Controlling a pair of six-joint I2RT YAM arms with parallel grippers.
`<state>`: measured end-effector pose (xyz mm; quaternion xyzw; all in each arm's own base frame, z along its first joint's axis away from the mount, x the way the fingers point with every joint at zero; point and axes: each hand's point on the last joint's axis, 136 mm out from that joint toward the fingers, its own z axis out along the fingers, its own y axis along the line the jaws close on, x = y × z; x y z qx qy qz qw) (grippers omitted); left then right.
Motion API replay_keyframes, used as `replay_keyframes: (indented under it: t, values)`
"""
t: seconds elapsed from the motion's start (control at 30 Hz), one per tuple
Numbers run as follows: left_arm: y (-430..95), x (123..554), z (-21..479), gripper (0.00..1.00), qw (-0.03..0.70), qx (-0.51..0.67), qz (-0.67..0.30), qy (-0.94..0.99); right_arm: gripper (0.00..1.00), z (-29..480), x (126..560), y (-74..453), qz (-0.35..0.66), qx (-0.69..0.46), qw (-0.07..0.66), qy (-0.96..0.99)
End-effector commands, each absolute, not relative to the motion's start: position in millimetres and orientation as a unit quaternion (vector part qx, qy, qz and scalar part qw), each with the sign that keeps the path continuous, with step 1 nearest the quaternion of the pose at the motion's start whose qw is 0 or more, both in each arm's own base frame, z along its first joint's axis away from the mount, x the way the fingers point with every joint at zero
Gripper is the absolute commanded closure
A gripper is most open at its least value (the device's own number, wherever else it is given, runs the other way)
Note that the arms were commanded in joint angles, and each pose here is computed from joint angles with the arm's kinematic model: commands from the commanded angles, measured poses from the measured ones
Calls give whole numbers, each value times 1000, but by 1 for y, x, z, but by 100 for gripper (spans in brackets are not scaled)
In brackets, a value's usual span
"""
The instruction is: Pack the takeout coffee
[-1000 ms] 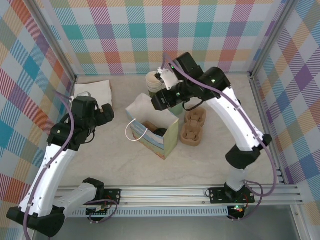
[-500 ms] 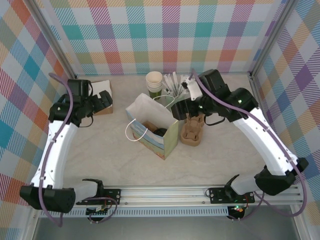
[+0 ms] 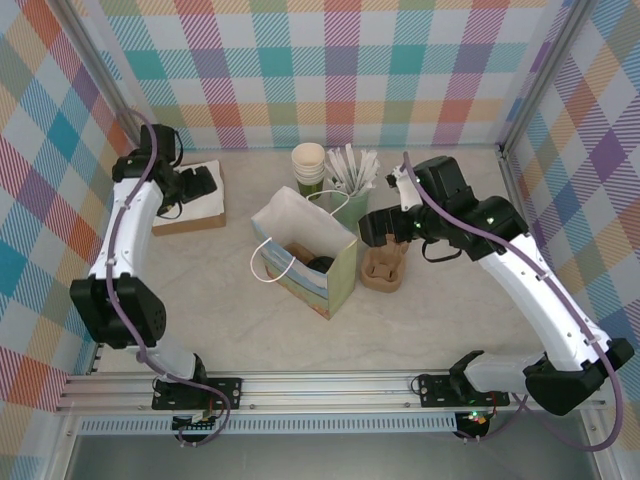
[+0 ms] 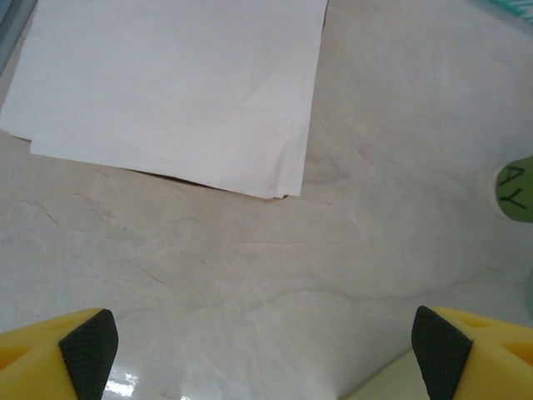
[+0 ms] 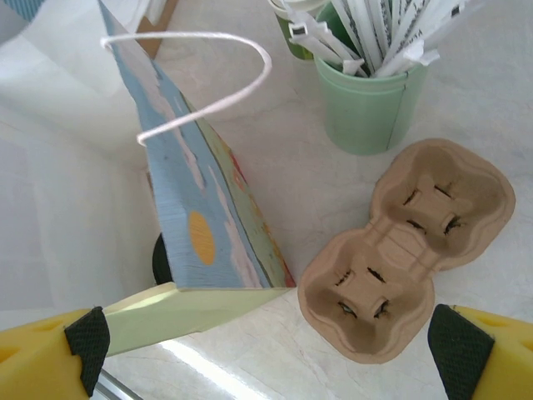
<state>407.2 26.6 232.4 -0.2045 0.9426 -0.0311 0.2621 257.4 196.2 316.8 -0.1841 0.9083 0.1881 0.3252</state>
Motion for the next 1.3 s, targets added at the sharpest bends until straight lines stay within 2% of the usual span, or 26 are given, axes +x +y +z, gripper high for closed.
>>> replay_keyframes:
  t: [0.0, 0.23, 0.43, 0.73, 1.27]
  values:
    - [34, 414, 221, 12, 238, -181, -7, 954, 0, 321, 261, 193, 192, -176, 345, 902]
    - [38, 439, 172, 25, 176, -155, 11, 972, 0, 311, 264, 193, 189, -173, 340, 905]
    - [36, 453, 139, 32, 135, -131, 20, 982, 0, 301, 268, 193, 183, -170, 329, 911]
    - [31, 465, 115, 33, 107, -93, 56, 988, 0, 295, 270, 192, 174, -170, 323, 914]
    - [22, 474, 92, 40, 84, -79, 64, 991, 0, 284, 271, 192, 172, -170, 311, 919]
